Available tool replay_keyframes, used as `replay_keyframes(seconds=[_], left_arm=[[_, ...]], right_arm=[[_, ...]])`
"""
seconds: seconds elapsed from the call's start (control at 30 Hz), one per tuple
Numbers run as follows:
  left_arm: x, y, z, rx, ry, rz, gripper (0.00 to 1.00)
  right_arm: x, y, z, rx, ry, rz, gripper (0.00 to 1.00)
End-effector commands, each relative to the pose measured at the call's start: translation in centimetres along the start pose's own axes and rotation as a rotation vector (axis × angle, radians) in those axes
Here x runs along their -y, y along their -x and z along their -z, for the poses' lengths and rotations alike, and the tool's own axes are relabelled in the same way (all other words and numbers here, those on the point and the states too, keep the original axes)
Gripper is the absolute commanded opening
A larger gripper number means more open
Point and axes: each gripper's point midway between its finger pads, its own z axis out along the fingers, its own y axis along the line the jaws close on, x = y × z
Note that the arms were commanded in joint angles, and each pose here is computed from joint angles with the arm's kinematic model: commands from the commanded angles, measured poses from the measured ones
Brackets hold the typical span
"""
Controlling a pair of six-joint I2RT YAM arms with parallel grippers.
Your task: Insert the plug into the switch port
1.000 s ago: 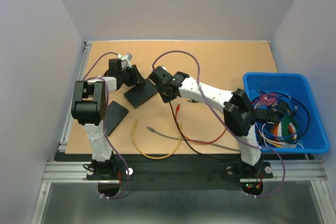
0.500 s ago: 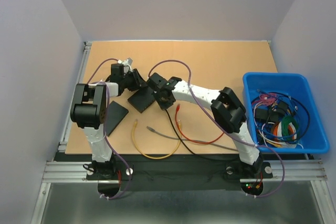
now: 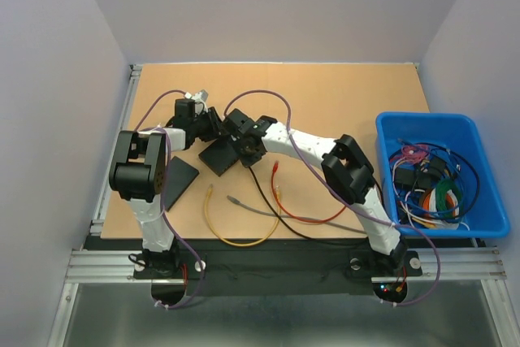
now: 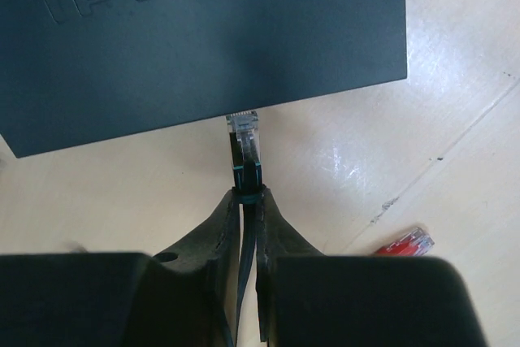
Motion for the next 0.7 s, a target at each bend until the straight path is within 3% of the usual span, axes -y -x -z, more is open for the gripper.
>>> replay_keyframes(seconds=[0.0, 0.67], left_arm=[[0.5, -1.4, 0.6, -0.038, 0.013, -0.033, 0.45], [0.6, -1.6, 0.7, -0.036, 0.042, -0.061, 0.44]], right_arm=[[-0.5, 1.2, -0.2, 0.014, 0.01, 0.009, 0.0], [0.4, 1.7, -0.3, 0.017, -0.055, -0.007, 0.01]])
